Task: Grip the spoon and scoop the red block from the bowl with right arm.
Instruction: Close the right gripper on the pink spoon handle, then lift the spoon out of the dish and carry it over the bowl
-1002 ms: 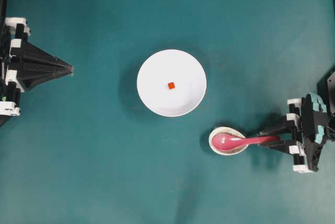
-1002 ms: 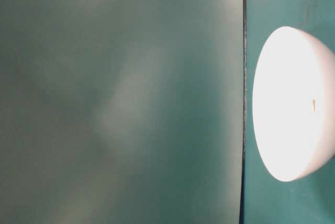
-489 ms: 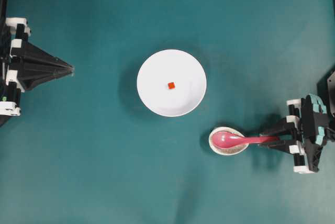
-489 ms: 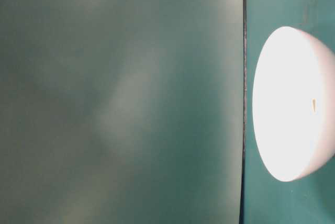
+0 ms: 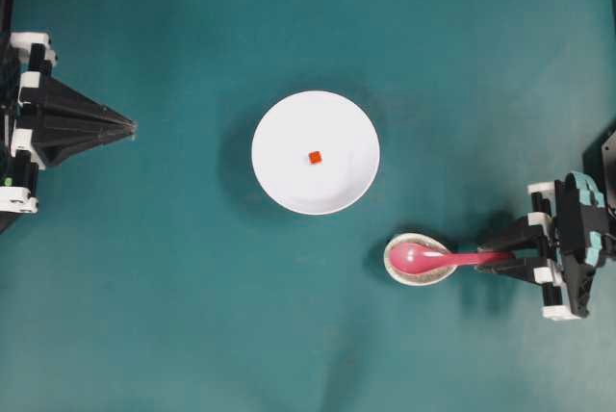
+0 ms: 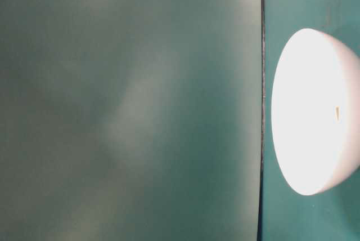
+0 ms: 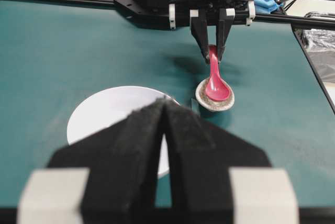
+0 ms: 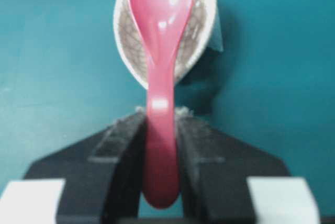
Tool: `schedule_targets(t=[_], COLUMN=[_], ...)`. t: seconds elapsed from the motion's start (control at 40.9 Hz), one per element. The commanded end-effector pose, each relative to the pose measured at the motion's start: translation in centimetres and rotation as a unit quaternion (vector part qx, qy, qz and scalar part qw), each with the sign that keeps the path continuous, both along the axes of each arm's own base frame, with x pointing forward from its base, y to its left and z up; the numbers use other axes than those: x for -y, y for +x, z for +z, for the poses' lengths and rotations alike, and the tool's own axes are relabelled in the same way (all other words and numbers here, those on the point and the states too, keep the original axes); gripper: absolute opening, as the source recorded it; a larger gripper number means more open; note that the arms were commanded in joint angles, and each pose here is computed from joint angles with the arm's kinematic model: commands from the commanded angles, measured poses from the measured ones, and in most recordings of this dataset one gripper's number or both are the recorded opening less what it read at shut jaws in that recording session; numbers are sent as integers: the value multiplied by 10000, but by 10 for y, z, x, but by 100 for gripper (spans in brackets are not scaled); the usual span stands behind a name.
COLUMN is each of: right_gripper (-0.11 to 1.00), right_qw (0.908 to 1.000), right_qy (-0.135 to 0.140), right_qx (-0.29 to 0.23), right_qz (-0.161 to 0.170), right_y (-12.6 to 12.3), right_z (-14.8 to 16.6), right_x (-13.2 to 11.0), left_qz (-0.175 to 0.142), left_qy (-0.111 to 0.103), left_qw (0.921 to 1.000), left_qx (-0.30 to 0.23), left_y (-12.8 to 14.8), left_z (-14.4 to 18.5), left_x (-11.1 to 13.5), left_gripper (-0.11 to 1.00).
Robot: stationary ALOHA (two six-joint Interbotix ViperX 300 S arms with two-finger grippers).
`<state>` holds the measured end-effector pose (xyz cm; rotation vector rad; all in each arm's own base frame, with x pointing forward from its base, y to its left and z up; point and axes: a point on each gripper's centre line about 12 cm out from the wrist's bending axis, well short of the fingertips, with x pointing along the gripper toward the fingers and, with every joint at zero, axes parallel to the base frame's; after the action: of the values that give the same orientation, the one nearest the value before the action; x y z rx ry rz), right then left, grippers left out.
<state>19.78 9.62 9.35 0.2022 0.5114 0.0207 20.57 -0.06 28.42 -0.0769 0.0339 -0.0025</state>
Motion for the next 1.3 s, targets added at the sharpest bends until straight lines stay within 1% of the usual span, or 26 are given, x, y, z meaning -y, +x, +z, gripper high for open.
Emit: schedule_targets(t=[0.0, 0.22, 0.318, 0.44, 0.587, 0.733, 0.904, 1.027, 1.1, 1.271], right_gripper=[25, 25, 25, 25, 25, 25, 25, 25, 25, 25], right_qw=[9996, 9982, 9971, 9960, 9955, 9946, 9947, 9959, 9961, 9970], right_qy=[108, 150, 119, 18, -51, -103, -208, -139, -12, 246], right_qx=[242, 578, 741, 869, 887, 932, 918, 823, 781, 614], right_qz=[9, -83, -141, -206, -321, -453, -405, -350, -403, -394], right_y=[5, 13, 17, 22, 31, 44, 56, 64, 72, 84], right_z=[12, 32, 41, 53, 68, 92, 122, 140, 153, 177], right_x=[-3, 2, 7, 14, 28, 45, 63, 74, 83, 100], left_qz=[-8, -1, 0, 0, 0, 0, -6, 3, 4, 5], left_qy=[7, 7, 7, 7, 7, 7, 8, 8, 8, 9], left_qw=[9999, 9999, 9999, 9998, 9998, 9998, 9999, 10000, 10000, 10000], left_qx=[138, 161, 161, 184, 199, 176, 107, 38, 23, -46], left_y=[3, 3, 3, 3, 3, 3, 3, 3, 3, 3], left_z=[11, 12, 13, 14, 15, 16, 18, 18, 19, 20], left_x=[0, 0, 0, 0, 0, 0, 0, 0, 0, 0], left_gripper=[1, 1, 1, 1, 1, 1, 1, 1, 1, 1])
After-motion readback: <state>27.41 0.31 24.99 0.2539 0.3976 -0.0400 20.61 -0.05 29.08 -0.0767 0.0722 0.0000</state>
